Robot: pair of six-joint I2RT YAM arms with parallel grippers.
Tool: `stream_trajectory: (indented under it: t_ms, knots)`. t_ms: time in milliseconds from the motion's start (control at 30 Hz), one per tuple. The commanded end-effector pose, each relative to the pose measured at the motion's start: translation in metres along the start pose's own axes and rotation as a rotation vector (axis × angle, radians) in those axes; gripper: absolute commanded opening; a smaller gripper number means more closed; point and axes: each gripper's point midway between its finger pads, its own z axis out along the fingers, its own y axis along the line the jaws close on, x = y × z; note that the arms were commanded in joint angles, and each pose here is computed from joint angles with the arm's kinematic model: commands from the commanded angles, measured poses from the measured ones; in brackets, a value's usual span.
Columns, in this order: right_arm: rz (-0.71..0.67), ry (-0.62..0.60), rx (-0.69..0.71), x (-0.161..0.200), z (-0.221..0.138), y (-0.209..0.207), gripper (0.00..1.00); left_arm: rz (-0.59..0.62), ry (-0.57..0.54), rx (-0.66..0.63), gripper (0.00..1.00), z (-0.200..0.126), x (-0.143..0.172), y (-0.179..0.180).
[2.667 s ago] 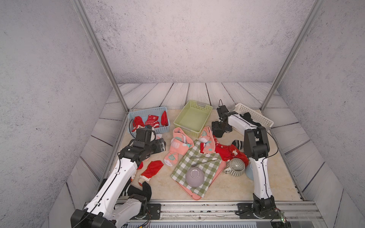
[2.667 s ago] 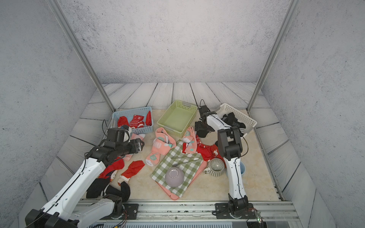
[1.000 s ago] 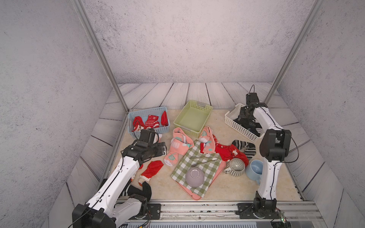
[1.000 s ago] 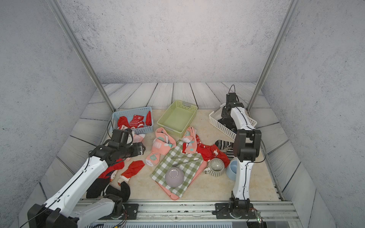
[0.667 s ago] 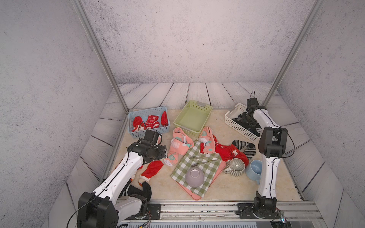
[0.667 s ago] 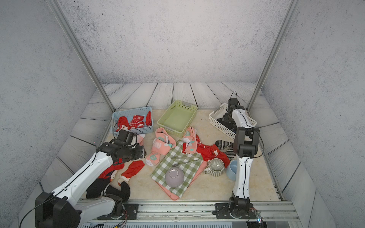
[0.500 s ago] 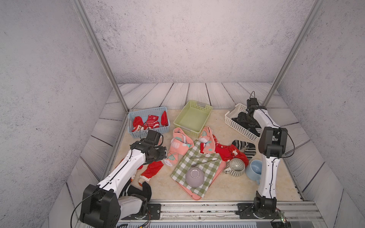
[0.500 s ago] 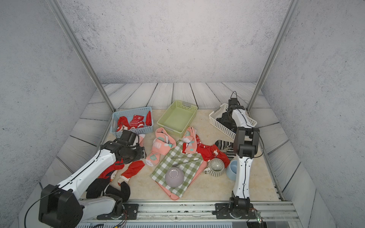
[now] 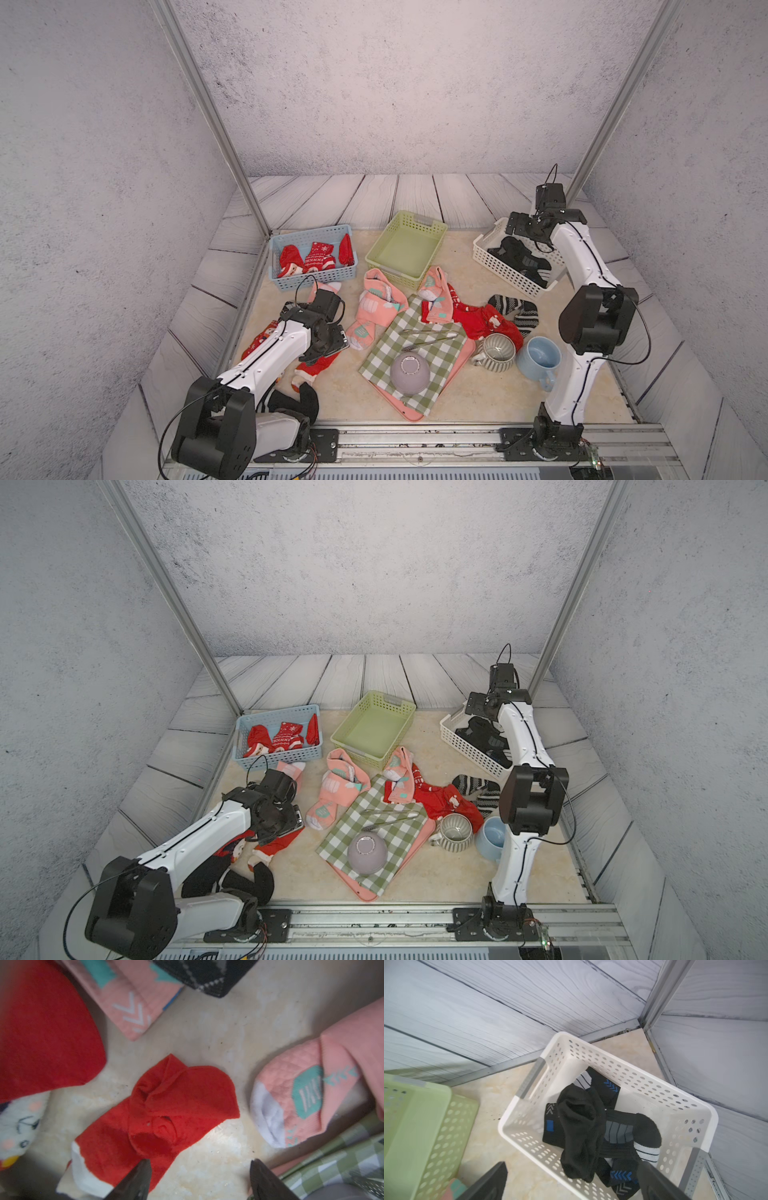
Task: Sort the socks into the basket by color
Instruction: Pick up the sock from the center of the board.
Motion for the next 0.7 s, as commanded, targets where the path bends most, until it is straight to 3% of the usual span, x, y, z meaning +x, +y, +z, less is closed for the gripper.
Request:
stream_trajectory:
  t_ms: [0,267,400,500,667]
  knots:
    - [-0.006,0.023,-0.092,0.018,-0.012,0.032,0.99,-0.027,-0.004,-0.073,0.78,0.011,-0.001,0.01]
    - [-0.054,0.008,-0.239,0.036,-0.049,0.085,0.99,-0.025,-0.007,-0.102,0.79,0.035,-0.013,0.005]
    - [-0.07,0.0,-0.279,0.04,-0.061,0.1,0.99,-0.013,0.002,-0.064,0.74,0.048,-0.012,-0.003]
    - [-0.077,-0.015,-0.29,0.039,-0.069,0.106,0.99,-0.014,0.016,-0.046,0.65,0.055,-0.007,-0.004]
    - [-0.07,-0.037,-0.305,0.036,-0.079,0.111,0.99,-0.021,0.046,-0.019,0.37,0.065,0.001,-0.005]
